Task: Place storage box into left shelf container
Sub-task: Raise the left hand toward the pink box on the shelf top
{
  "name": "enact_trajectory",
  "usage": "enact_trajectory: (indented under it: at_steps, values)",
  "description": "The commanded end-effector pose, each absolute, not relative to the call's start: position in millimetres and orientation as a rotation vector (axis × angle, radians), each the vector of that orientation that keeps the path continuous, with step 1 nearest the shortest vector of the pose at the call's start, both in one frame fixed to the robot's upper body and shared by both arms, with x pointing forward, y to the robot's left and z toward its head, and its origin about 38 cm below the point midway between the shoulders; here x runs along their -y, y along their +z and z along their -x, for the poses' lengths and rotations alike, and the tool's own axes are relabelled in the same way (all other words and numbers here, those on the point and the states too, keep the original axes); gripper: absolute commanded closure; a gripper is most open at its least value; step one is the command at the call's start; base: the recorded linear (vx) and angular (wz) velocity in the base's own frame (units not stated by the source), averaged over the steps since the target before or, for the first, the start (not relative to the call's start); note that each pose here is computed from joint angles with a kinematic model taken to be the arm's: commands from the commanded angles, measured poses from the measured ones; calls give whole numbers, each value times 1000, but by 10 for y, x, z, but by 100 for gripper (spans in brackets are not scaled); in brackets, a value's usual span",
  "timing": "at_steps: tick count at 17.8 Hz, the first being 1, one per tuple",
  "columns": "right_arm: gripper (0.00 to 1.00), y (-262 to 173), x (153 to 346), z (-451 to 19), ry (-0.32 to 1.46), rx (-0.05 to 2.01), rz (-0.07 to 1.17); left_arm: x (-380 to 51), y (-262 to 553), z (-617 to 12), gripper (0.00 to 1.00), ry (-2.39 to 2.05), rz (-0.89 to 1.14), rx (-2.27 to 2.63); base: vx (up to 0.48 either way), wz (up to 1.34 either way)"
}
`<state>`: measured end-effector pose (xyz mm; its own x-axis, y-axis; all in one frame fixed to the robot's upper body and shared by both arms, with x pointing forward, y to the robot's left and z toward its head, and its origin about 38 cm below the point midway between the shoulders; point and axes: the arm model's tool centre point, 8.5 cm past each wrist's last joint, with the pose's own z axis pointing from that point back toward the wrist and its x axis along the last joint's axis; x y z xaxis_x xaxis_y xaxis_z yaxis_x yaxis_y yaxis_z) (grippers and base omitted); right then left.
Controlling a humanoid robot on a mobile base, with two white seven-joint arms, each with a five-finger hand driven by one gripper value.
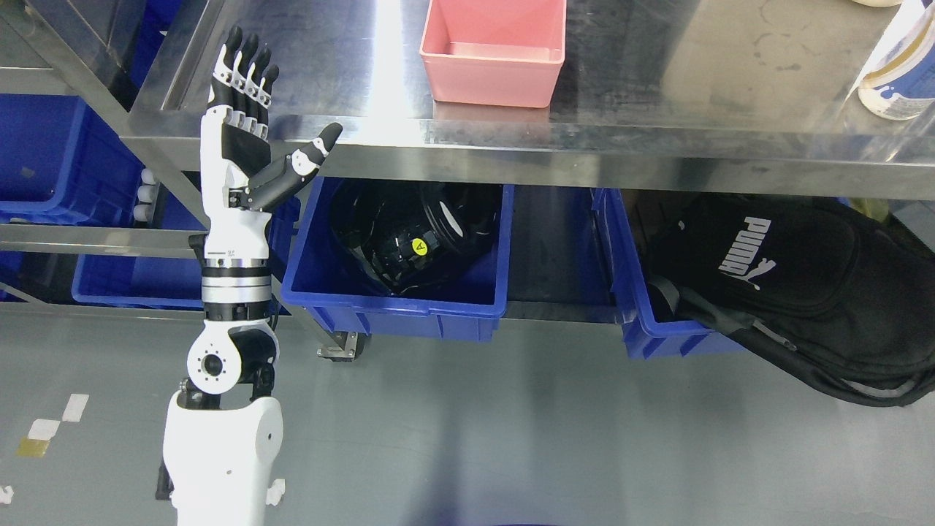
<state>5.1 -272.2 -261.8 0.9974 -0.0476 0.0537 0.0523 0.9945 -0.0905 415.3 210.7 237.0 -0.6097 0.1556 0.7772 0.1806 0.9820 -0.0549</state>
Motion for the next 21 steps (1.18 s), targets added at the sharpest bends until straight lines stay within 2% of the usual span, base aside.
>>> enact_trajectory:
  at_steps: [1,4,7,9,13,15,19,21]
  values:
    - [0,-2608,2838,-132,-70,75,110,-2120,2427,-4144,0,-191,274,2248,0,0]
    - [0,-2608,2838,-141,-70,75,110,-2275,2719,-4205,0,-359,293,2301,0,0]
    - [0,-2608,2838,-140,-70,75,110,-2505,3374,-4407,0,-422,297,2335,0,0]
    - [0,-2608,2838,-142,-70,76,110,-2440,3751,-4497,0,-558,291,2350,0,0]
    - [0,-2608,2838,-140,-70,75,110,-2094,3897,-4628,0,-1112,161,2152,0,0]
    - [0,-2608,2838,-131,-70,73,110,-1914,4034,-4720,1,-1230,148,2106,0,0]
    - [0,-2608,2838,-140,-70,75,110,-1711,4163,-4953,1,-1541,-39,1866,0,0]
    - [0,-2608,2838,-140,-70,75,110,-1545,4173,-5042,1,-1634,-58,1773,0,0]
